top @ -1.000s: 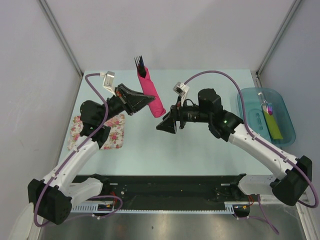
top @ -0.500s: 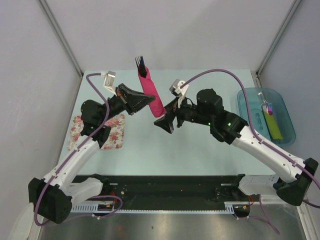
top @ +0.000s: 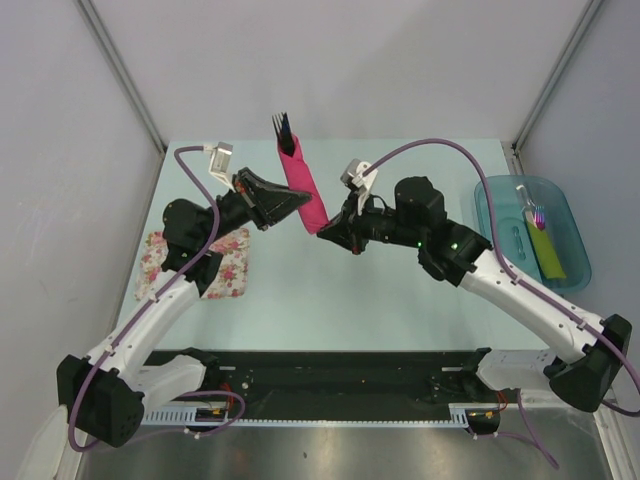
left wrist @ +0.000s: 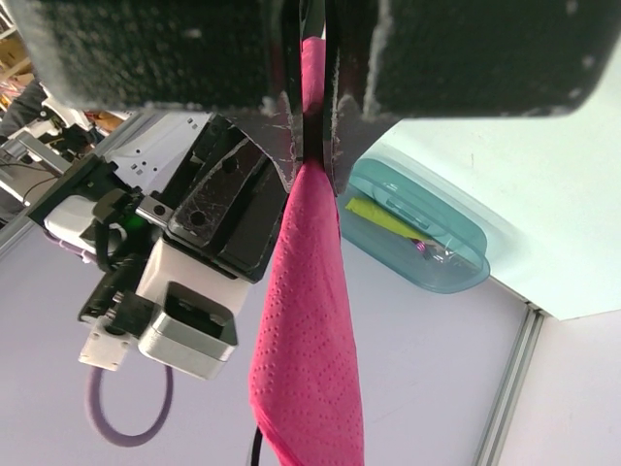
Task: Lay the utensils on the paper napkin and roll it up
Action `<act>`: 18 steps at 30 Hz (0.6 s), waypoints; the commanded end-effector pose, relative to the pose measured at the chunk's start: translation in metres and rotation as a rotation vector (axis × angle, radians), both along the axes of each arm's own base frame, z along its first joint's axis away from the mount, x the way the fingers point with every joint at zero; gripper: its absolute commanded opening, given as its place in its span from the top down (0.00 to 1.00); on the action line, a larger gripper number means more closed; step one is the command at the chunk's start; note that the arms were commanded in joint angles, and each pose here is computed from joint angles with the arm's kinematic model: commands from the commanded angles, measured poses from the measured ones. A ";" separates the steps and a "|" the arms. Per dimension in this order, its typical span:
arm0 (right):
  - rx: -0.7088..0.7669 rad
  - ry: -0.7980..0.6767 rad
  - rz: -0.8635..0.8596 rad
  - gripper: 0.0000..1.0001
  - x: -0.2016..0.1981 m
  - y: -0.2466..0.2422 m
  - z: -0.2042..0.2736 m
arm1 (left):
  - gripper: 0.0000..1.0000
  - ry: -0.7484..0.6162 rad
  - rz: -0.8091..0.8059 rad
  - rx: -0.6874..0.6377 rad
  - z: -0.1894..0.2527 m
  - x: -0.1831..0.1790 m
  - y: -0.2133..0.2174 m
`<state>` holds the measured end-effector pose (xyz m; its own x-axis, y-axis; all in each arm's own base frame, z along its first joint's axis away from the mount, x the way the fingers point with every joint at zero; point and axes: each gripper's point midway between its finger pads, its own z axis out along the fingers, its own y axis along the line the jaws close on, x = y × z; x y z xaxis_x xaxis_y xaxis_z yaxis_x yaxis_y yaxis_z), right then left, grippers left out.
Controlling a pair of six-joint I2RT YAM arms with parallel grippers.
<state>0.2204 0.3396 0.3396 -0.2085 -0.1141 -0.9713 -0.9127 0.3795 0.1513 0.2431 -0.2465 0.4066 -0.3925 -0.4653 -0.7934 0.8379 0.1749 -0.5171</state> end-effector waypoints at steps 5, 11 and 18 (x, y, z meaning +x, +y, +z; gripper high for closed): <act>0.139 0.189 0.291 0.96 -0.052 0.005 0.008 | 1.00 -0.088 0.038 -0.071 0.041 0.000 0.007; 0.117 0.190 0.190 0.22 -0.027 -0.012 0.014 | 1.00 -0.082 0.020 -0.044 0.030 -0.003 0.005; 0.171 0.137 0.093 0.16 0.006 -0.039 0.059 | 1.00 -0.094 -0.029 -0.035 0.022 -0.015 0.001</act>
